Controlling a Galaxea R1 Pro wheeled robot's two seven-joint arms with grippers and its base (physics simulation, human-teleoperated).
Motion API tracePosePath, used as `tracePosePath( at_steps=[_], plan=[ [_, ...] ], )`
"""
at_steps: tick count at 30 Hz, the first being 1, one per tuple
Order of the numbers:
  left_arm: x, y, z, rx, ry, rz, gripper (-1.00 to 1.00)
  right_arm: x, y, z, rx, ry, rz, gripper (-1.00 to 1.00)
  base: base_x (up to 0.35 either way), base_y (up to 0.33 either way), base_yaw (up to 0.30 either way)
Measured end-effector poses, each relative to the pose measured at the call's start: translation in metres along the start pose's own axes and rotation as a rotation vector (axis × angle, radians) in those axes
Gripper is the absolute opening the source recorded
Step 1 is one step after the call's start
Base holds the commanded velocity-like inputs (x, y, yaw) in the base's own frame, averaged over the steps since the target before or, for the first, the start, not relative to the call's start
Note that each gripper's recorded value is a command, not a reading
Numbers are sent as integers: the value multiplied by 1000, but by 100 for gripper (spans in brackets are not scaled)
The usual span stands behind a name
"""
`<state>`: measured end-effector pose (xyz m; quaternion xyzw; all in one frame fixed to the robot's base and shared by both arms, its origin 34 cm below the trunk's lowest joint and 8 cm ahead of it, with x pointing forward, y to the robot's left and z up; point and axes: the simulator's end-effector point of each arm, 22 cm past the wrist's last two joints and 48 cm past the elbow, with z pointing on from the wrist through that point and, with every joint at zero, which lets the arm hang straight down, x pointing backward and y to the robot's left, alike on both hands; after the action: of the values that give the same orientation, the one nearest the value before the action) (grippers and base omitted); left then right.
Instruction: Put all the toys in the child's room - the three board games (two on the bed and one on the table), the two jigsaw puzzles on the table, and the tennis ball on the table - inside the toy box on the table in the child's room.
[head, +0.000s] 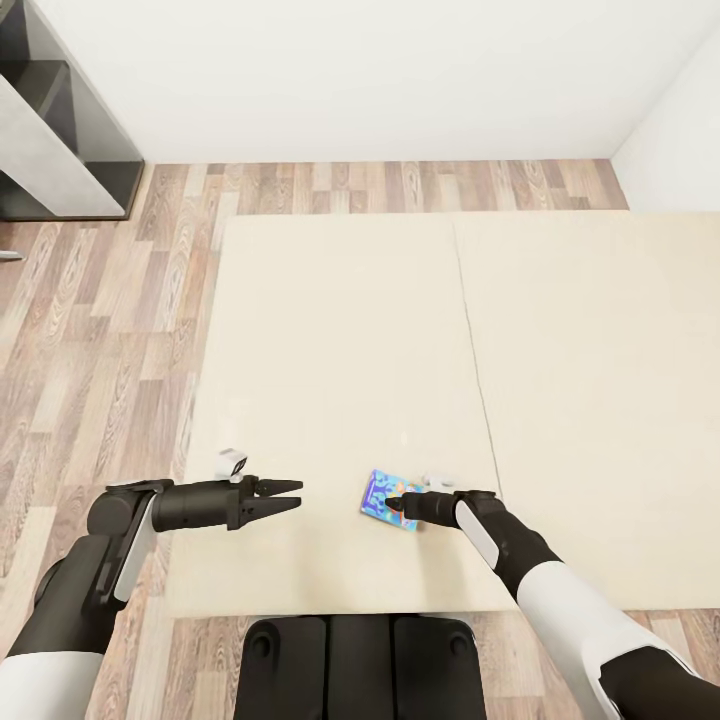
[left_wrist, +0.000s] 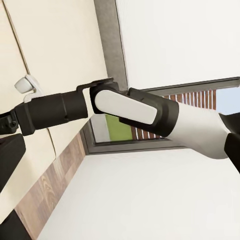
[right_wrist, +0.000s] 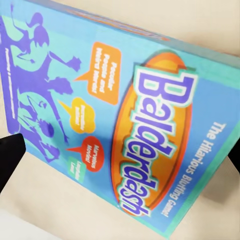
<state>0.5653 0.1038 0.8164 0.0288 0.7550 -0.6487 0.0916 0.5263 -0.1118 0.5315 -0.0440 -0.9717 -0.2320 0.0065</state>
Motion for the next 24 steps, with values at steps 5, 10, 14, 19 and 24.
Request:
tracePosePath(
  at_steps=[5, 10, 14, 19, 24],
  plan=[
    [0, 0, 0, 0, 0, 0, 100, 0, 0, 0, 0, 0, 0, 100, 0, 1, 0],
    [0, 0, 0, 0, 0, 0, 100, 0, 0, 0, 0, 0, 0, 100, 0, 0, 0],
    [0, 0, 0, 0, 0, 0, 100, 0, 0, 0, 0, 0, 0, 100, 0, 0, 0],
    [0, 0, 0, 0, 0, 0, 100, 0, 0, 0, 0, 0, 0, 100, 0, 0, 0],
    [0, 0, 0, 0, 0, 0, 100, 0, 0, 0, 0, 0, 0, 100, 0, 0, 0]
  ],
)
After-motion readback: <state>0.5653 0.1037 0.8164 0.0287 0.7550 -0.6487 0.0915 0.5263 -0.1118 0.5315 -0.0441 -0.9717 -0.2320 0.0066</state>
